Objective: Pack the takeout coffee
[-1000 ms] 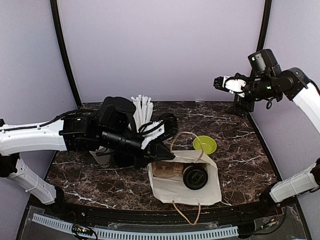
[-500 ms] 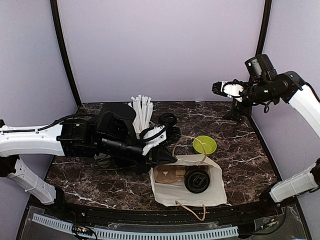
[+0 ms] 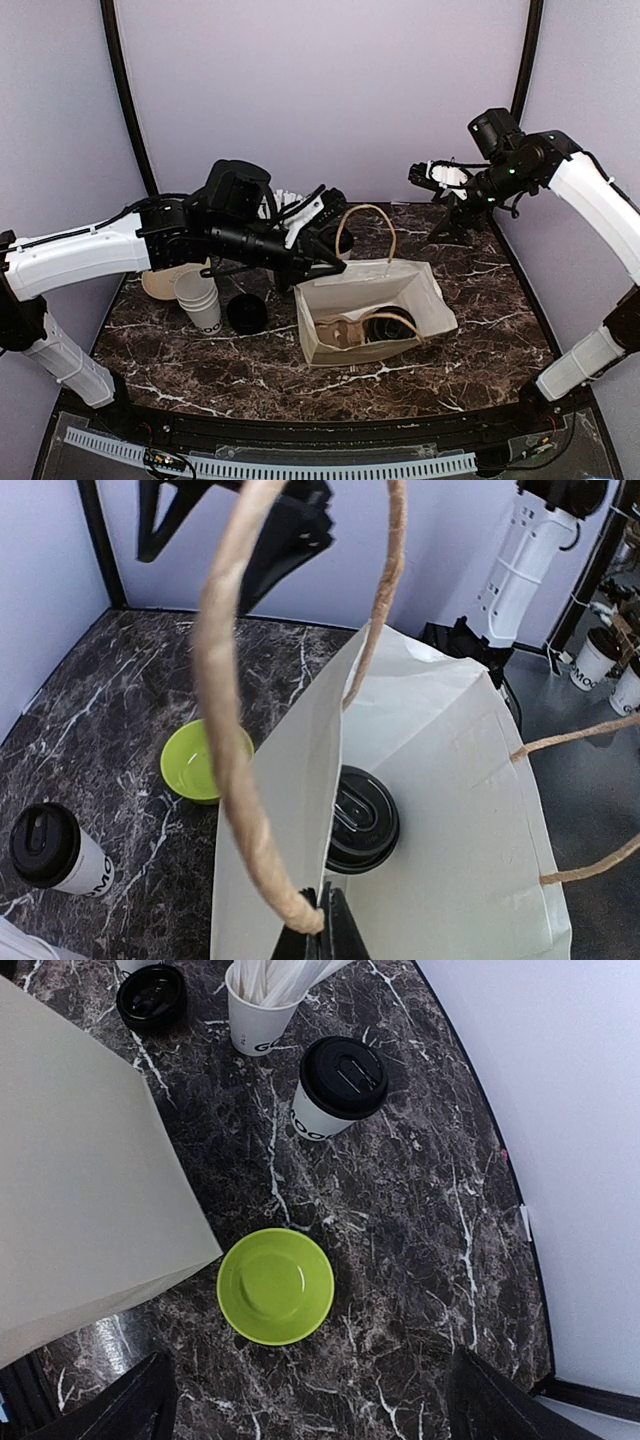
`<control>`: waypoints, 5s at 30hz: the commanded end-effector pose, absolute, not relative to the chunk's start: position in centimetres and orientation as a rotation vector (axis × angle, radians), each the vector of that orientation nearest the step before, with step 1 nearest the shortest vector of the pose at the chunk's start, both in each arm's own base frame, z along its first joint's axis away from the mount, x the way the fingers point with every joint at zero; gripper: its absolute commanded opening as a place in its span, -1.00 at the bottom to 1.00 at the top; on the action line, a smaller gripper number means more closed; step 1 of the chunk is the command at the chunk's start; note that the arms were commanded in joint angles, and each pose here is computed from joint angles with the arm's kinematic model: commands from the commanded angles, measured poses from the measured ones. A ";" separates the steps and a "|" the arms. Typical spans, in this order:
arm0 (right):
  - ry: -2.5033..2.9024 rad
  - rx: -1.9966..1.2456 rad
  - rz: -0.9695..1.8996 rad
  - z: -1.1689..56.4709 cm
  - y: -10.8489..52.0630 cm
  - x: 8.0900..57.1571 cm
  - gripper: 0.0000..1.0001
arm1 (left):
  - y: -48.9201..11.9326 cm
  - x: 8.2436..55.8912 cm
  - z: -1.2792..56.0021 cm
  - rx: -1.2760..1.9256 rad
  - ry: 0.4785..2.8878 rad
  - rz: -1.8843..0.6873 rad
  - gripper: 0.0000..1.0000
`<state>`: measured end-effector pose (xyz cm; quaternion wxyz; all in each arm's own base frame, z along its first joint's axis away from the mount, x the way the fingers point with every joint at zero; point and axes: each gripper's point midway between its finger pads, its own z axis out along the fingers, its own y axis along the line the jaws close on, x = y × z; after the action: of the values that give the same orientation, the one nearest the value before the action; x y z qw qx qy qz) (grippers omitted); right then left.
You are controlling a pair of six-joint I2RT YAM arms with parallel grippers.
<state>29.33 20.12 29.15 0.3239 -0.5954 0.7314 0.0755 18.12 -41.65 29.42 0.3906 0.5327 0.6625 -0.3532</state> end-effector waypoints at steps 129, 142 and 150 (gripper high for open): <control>2.129 -1.234 0.622 27.7 12.5 33.3 0.89 | -39.8 29.6 36.6 1.171 1.822 -0.652 0.43; 2.179 -1.217 0.691 26.5 12.7 33.6 0.88 | -40.7 42.1 33.8 1.037 1.902 -0.561 0.53; 2.201 -1.208 0.736 25.9 12.9 33.0 0.89 | -42.6 44.1 30.2 1.046 1.915 -0.558 0.71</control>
<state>33.49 12.78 26.19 0.2700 -0.4558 0.8095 0.2531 44.45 -41.96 27.86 0.4011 0.4091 0.7900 -0.2183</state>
